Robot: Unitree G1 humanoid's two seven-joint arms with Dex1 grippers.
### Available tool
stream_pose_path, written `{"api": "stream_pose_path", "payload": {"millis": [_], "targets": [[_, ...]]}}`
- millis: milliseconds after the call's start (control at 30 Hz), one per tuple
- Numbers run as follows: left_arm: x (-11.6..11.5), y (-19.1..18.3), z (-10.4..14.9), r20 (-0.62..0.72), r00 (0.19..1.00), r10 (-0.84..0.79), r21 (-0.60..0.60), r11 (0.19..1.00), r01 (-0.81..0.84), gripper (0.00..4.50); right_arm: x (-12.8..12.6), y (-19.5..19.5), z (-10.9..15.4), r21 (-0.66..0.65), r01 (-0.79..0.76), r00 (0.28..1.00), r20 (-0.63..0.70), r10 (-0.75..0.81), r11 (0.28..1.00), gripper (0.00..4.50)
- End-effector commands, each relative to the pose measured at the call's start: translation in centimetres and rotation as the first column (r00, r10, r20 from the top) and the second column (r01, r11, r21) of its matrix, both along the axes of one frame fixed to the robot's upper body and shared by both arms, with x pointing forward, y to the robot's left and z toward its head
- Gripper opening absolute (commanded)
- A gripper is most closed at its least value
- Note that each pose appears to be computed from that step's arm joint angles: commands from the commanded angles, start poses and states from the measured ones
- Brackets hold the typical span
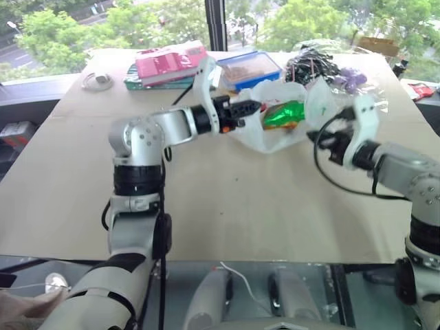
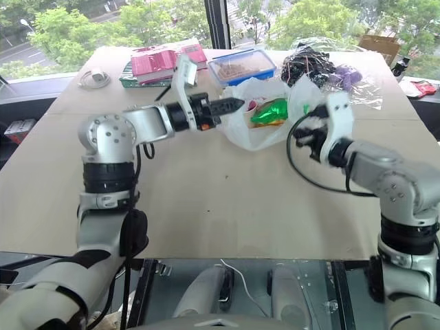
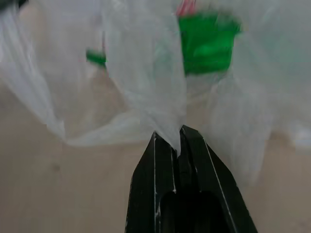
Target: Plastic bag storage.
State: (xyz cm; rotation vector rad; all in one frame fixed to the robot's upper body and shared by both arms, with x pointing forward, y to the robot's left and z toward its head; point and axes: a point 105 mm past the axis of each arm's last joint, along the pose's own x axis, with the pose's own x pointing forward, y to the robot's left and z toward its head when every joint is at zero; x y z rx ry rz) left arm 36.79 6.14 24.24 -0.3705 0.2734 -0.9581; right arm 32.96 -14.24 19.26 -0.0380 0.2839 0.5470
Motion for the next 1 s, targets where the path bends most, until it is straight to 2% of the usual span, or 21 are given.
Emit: {"api": "stream_pose_path", "payload": {"millis": [33,100,133,167,233,267,333,533,633,733,833,933,1000], "targets": [[-2.3,0.6,1.3,0.094,0.992,-0.083,-0.041,0.995,0.087,0.27,-0.9,-1.0,1.0,-0.111,0.006,0.994,0.112,0.006,0.994,0.27],[-3.3,1.3,1.3,0.135,0.986,-0.096,-0.017,0.995,0.099,0.76,-1.7,-1.1,0.8,-0.146,-0.022,0.991,0.130,0.041,0.989,0.79],[-3.5,1.6,1.2,0.149,0.985,-0.088,-0.001,0.996,0.089,1.33,-1.9,-1.3,0.8,-0.156,-0.020,0.989,0.139,0.043,0.987,1.38],[-3.7,2.3,0.8,0.162,0.984,-0.070,0.034,0.997,0.065,1.68,-2.4,-1.5,1.1,-0.168,-0.028,0.986,0.159,0.055,0.985,1.74],[-4.3,4.0,-0.1,0.224,0.974,-0.018,0.068,0.998,0.003,2.63,-3.6,-2.3,1.4,-0.255,-0.037,0.975,0.202,0.090,0.966,2.77],[-4.7,4.9,-0.6,0.240,0.971,0.000,0.089,0.996,-0.022,2.64,-4.4,-2.6,1.4,-0.280,-0.042,0.972,0.212,0.105,0.959,3.18],[-5.6,6.3,-1.7,0.268,0.963,-0.005,0.152,0.988,-0.037,2.64,-5.6,-3.2,1.3,-0.296,-0.055,0.967,0.221,0.124,0.954,4.31],[-7.8,12.1,-4.5,0.317,0.949,0.002,0.339,0.934,-0.115,2.64,-10.8,-6.4,0.5,-0.307,-0.033,0.979,0.181,0.093,0.951,4.31],[-8.3,13.9,-5.0,0.317,0.948,0.025,0.365,0.920,-0.146,2.64,-12.5,-7.7,0.1,-0.332,0.007,0.986,0.162,0.050,0.943,4.31],[-8.3,14.4,-5.2,0.311,0.949,0.049,0.346,0.924,-0.161,2.64,-12.6,-8.4,0.1,-0.323,0.069,0.979,0.206,-0.001,0.944,4.31],[-8.2,13.7,-5.6,0.310,0.950,0.029,0.354,0.924,-0.144,2.64,-11.3,-9.2,0.2,-0.333,0.157,0.961,0.268,-0.066,0.930,4.31],[-8.1,13.7,-5.4,0.314,0.949,0.037,0.342,0.928,-0.150,2.64,-11.4,-9.9,-0.4,-0.295,0.193,0.962,0.242,-0.122,0.936,4.31],[-8.3,14.0,-5.4,0.309,0.950,0.035,0.345,0.927,-0.146,2.64,-12.4,-10.1,-1.1,-0.291,0.170,0.975,0.192,-0.116,0.942,4.31]]}}
